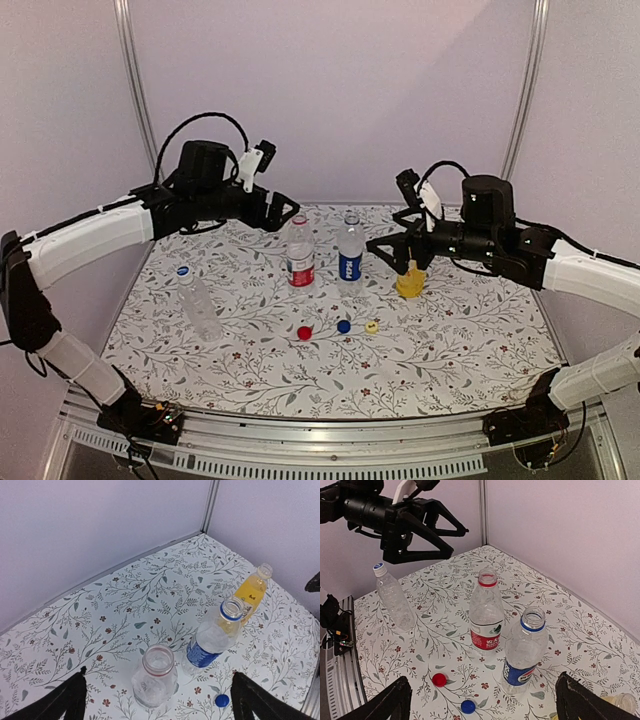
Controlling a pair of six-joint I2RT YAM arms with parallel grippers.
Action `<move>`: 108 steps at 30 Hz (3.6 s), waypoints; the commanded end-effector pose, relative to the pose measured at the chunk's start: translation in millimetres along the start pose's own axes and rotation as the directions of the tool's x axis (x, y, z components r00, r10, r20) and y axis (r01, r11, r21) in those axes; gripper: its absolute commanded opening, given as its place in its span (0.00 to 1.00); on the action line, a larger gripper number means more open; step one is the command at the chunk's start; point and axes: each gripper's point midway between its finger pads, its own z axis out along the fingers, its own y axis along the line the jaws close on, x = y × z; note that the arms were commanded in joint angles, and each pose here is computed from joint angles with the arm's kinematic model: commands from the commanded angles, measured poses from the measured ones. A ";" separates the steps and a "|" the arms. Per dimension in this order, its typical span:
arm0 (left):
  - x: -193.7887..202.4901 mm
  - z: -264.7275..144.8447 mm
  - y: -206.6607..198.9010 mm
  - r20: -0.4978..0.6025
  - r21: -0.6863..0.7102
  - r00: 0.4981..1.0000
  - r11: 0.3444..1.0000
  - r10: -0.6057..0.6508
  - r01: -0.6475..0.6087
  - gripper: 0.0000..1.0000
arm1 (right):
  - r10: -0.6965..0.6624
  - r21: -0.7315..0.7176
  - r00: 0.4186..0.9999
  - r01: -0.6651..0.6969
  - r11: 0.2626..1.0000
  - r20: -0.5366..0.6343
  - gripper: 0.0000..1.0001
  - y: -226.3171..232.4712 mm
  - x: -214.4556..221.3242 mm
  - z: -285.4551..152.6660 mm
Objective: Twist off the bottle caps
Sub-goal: Pick up the plastic bottle from the corner of the board, then pass from the left arm to the right
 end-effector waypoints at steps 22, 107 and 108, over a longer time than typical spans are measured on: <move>142.1 -170.8 63.9 -0.310 -0.557 0.789 0.774 -0.530 0.301 0.92 | 0.168 0.065 0.985 -0.170 0.983 0.035 0.99 -11.3 -12.5 -18.4; -68.6 -104.5 -144.8 -0.034 0.640 0.997 0.768 0.076 -0.037 0.00 | -0.171 -0.347 0.985 0.146 0.926 -0.040 0.73 90.5 -32.8 37.2; -67.9 -103.9 -144.9 -0.036 0.639 0.996 0.768 0.078 -0.037 0.00 | -0.171 -0.346 0.984 0.147 0.927 -0.040 0.72 89.7 -32.5 37.3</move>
